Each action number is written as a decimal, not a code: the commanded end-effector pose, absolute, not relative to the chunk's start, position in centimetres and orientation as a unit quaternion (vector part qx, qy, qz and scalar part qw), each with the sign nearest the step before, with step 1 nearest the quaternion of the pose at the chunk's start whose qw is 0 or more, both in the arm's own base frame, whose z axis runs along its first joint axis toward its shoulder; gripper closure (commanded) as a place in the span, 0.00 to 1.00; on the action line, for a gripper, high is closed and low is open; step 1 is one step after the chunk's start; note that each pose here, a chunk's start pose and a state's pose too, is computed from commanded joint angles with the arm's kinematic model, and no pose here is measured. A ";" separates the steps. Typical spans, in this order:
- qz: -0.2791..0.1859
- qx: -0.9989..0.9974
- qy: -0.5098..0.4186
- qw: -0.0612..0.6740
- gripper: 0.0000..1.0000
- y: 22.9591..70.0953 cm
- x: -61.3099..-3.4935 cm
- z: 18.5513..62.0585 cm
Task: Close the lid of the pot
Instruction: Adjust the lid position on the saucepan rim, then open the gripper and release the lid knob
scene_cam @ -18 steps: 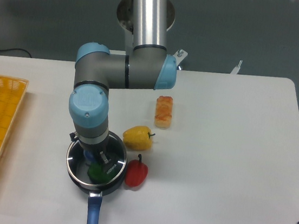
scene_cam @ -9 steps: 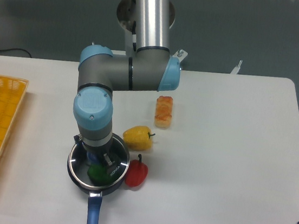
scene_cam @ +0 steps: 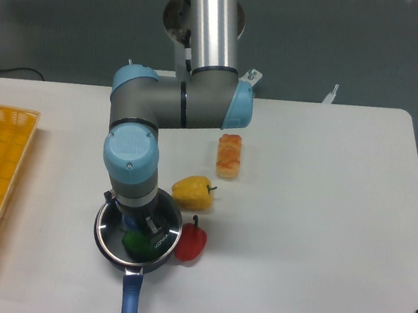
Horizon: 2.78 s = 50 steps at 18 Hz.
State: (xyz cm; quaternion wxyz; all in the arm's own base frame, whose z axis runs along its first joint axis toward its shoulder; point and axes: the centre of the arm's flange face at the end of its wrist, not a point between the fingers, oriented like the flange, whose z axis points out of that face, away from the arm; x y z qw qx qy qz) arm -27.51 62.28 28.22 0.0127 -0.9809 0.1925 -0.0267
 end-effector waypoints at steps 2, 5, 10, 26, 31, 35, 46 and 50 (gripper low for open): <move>-0.027 -0.981 0.192 0.011 0.40 62.3 -27.5 28.0; -0.028 -0.981 0.192 0.011 0.40 62.3 -27.6 27.9; -0.030 -0.981 0.192 0.008 0.40 62.4 -27.6 27.5; -0.030 -0.980 0.198 0.009 0.40 62.8 -26.3 27.8; -0.032 -0.979 0.199 0.006 0.40 62.7 -26.1 27.3; -0.033 -0.979 0.201 0.005 0.40 62.9 -25.8 27.2; -0.026 -0.979 0.204 0.010 0.00 62.6 -26.1 28.3; -0.016 -0.979 0.203 0.018 0.00 62.0 -26.1 30.4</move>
